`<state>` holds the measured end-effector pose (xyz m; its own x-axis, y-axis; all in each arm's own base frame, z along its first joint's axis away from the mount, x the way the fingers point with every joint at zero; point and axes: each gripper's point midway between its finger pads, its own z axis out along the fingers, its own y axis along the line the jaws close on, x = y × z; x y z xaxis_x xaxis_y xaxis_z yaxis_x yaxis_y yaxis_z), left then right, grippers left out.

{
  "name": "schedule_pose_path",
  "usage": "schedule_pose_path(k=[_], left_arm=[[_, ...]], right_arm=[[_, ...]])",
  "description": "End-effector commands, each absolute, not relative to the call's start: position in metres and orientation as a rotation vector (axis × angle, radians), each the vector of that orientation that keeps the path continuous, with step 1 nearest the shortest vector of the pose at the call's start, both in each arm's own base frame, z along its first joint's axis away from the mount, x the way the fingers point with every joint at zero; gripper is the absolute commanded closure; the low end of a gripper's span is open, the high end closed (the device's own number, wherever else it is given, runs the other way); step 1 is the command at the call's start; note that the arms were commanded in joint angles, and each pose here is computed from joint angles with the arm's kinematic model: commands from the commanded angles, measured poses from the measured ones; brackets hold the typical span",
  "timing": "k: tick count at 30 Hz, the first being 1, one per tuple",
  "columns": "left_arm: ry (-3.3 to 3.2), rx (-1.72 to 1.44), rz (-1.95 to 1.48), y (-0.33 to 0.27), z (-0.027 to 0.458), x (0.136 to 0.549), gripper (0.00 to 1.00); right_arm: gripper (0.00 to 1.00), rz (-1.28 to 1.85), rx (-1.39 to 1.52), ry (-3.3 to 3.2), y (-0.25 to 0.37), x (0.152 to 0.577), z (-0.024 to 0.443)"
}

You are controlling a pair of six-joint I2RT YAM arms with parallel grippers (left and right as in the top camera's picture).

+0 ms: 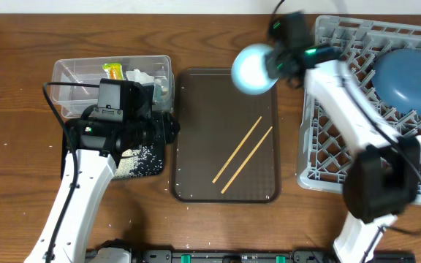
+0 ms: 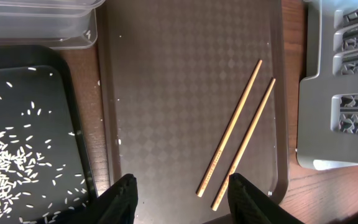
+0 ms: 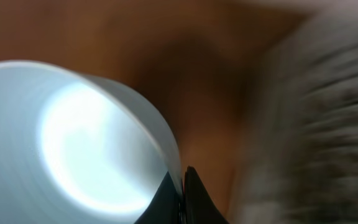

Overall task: Sort waste into correct bins and load items into the dishwasher rack
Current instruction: 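Grasp the light-blue bowl rim with the right gripper and lift it, then carry the bowl right and set it upright in the dish rack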

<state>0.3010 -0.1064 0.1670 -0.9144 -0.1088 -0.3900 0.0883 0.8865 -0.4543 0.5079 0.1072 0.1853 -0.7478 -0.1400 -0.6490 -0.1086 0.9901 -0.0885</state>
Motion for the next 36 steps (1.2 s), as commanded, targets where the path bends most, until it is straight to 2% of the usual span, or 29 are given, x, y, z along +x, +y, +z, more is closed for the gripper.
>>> schedule_pose_path(k=[1,4,7,17,30,36], left_arm=[[2.635,-0.014,-0.653,-0.104,0.17,0.303,0.5],[2.635,-0.014,-0.653,-0.104,0.17,0.303,0.5],[2.635,-0.014,-0.653,-0.104,0.17,0.303,0.51],[2.637,-0.014,-0.653,-0.104,0.169,0.302,0.51],[2.64,-0.016,-0.653,-0.104,0.169,0.302,0.5],[2.64,-0.016,-0.653,-0.104,0.169,0.302,0.5]], right_arm=[[0.99,-0.59,-0.015,2.197,0.014,0.512,0.269],[0.99,-0.988,0.173,2.062,-0.05,0.5,0.302],[0.99,-1.225,0.356,1.963,-0.092,0.484,0.318],[0.99,-1.502,0.542,1.939,-0.15,0.476,0.275],[0.99,-1.566,0.355,2.062,-0.114,0.506,0.181],[0.99,-1.468,0.242,2.174,-0.079,0.506,0.147]])
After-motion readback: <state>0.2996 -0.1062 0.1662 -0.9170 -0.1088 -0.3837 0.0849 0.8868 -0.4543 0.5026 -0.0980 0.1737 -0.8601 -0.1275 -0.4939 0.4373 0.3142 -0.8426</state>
